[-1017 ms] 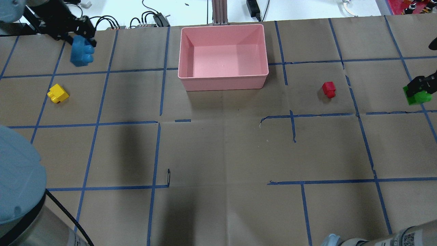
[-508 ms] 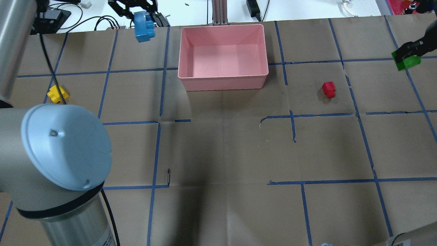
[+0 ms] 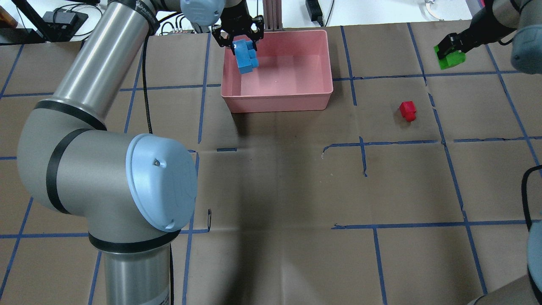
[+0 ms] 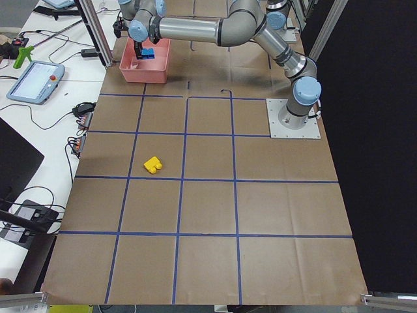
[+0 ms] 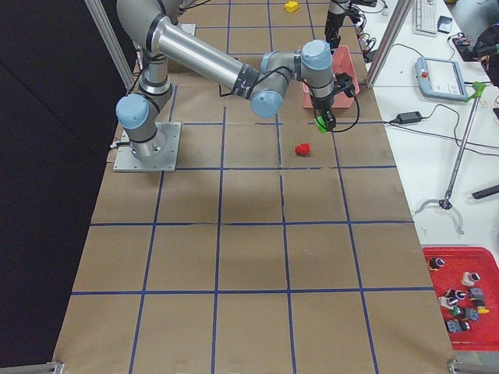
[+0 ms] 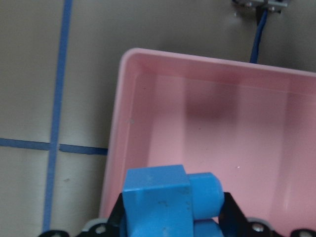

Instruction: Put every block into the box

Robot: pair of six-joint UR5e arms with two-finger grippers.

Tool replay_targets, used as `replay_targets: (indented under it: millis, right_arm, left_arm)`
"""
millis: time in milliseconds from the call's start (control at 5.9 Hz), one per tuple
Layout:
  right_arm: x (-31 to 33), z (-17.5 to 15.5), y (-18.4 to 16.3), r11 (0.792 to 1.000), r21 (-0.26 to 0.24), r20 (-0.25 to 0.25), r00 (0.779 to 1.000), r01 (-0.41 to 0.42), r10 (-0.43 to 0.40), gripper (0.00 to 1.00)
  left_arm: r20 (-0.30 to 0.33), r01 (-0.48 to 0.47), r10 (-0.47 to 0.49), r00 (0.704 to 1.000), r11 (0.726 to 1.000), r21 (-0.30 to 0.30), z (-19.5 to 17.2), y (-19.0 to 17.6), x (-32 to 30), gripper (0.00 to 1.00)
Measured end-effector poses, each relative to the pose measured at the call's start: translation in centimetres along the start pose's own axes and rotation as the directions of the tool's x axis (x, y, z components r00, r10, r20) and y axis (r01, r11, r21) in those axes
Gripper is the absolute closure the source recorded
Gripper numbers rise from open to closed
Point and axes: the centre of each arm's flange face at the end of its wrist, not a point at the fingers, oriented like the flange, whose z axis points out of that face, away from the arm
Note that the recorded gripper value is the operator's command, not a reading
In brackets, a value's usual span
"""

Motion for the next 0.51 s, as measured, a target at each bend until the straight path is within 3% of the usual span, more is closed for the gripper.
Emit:
replay_targets:
  millis: [339,508]
  right_arm:
    - [-5.2,0.4,-3.2,1.000,0.027,0.019,1.000,-0.002,0.002,0.96]
    - [-8.7,0.8,-4.4,0.999,0.037,0.037,0.999,-0.014,0.012,0.96]
  left_arm:
    - [-0.010,0.002,-0.001,1.000,0.999,0.046,-1.3,0.1,0.6,0.00]
    - [-0.014,0.005,-0.004,1.000,0.998,0.060,-3.7,0.2,-0.3,0.00]
